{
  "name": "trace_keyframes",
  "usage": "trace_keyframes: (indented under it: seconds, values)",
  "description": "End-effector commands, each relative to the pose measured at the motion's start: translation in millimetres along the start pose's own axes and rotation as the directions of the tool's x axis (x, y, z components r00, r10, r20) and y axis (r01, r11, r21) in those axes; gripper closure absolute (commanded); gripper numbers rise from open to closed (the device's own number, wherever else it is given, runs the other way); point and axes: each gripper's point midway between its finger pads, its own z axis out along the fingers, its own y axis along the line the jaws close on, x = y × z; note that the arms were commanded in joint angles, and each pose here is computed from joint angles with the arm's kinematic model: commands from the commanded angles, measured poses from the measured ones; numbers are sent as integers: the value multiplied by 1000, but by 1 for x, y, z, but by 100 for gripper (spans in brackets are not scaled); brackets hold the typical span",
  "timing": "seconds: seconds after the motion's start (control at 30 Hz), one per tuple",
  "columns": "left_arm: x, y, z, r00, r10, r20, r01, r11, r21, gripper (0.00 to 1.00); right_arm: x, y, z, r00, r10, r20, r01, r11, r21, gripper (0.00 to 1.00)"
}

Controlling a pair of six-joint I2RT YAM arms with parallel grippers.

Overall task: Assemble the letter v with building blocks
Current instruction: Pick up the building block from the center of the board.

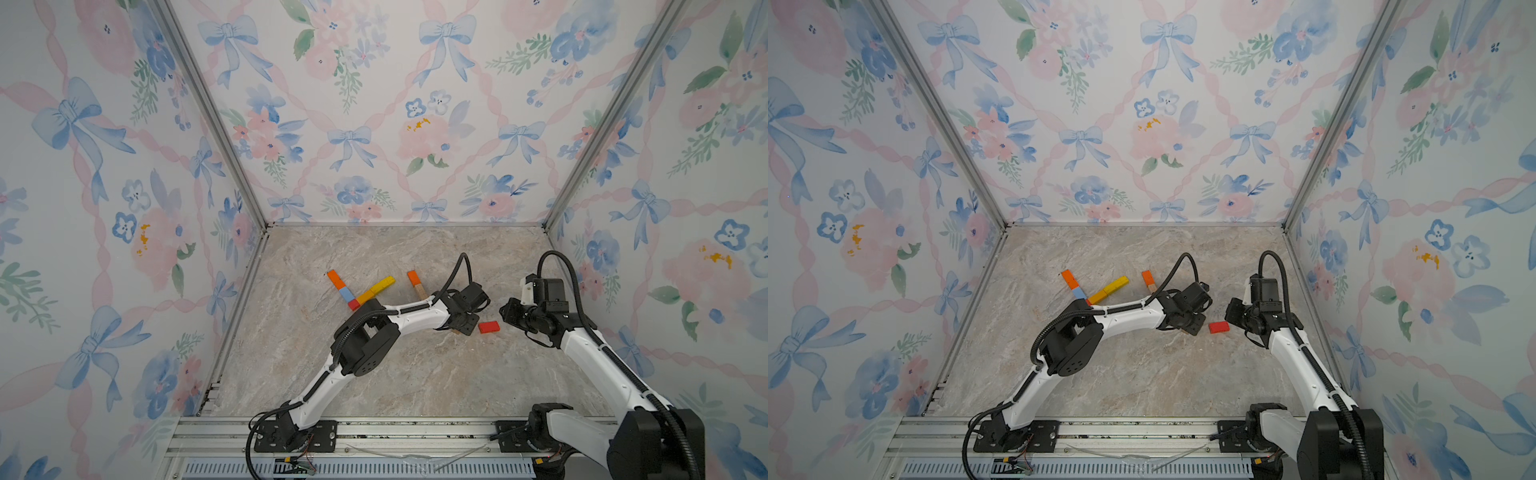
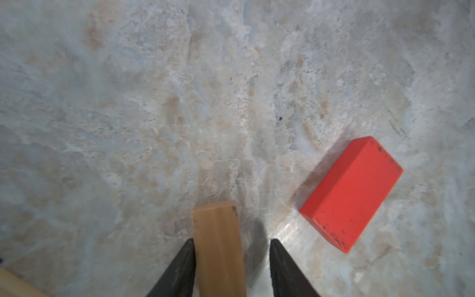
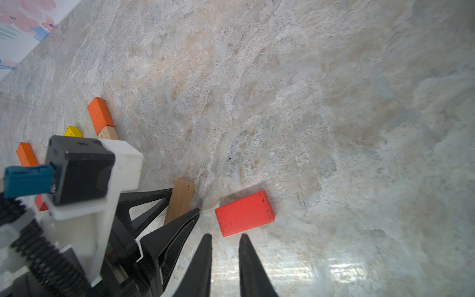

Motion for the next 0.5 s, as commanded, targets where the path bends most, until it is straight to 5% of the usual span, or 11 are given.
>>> trace_keyframes:
  seconds: [0.0, 0.3, 0.47]
  values:
    - [15, 6, 11, 998, 28, -56, -30, 999, -38, 61, 4, -3, 0, 1000, 1, -5, -1, 1000, -6, 77]
    - [8, 12, 4, 998, 56, -38, -58, 996, -74, 91, 4, 0, 4, 1000, 12, -15, -12, 1000, -22, 77]
    - [-15, 8, -12, 995, 103, 16, -101, 992, -76, 96, 3, 2, 5, 1000, 19, -10, -20, 999, -35, 77]
